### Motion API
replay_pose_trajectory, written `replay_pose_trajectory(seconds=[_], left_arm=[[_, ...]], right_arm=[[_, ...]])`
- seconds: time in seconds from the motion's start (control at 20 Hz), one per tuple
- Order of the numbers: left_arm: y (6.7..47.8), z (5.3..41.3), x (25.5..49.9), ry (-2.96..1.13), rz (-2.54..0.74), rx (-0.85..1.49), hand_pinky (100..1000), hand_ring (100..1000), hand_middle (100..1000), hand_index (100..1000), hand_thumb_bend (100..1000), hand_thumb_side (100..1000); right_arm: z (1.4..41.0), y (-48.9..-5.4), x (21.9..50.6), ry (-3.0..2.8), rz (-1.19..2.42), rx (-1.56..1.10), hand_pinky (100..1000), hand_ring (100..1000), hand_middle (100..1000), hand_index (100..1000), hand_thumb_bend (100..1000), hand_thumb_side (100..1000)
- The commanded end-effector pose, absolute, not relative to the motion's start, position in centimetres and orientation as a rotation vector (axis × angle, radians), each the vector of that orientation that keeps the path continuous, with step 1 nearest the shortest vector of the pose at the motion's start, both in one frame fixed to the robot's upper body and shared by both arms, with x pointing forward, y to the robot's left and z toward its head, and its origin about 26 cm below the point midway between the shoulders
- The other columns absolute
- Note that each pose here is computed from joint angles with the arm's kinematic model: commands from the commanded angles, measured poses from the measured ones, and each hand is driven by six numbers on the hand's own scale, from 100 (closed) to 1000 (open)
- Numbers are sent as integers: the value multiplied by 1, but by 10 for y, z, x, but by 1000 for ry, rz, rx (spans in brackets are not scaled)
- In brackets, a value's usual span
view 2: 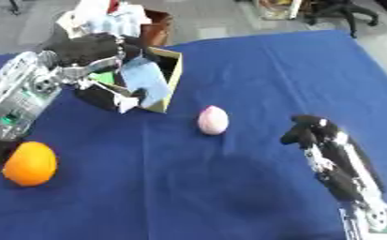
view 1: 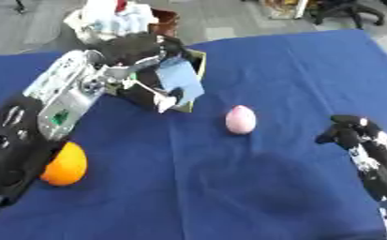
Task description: Pick up objects on the table and place them in the box.
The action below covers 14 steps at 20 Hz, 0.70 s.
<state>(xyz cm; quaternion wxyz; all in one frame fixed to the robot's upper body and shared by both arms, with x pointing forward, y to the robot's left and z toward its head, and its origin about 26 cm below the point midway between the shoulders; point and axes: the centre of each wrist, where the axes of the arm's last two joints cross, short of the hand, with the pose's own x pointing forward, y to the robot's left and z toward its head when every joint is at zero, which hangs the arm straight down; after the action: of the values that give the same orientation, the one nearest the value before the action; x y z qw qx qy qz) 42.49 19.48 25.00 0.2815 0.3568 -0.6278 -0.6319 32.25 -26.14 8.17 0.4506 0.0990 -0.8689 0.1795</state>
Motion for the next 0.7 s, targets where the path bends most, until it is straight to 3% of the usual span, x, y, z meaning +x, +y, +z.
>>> replay_pose_trajectory(seconds=[0.05,0.45,0.7], left_arm=[[200,248,443,-1666,-1602,1047,699,569,649,882,100,258],[192,215,473,-1643,-1411,1101,710,577,665,887,100,254],[203,203,475,-1552,-1459,1134,784,738,760,909,100,268]], right_arm=[[87,-261,323,-2163,458,247,626,593,543,756,100,470],[84,-258,322,-2154,464,266,626,594,543,756,100,470],[84,-259,322,-2154,463,264,626,595,543,757,100,470]])
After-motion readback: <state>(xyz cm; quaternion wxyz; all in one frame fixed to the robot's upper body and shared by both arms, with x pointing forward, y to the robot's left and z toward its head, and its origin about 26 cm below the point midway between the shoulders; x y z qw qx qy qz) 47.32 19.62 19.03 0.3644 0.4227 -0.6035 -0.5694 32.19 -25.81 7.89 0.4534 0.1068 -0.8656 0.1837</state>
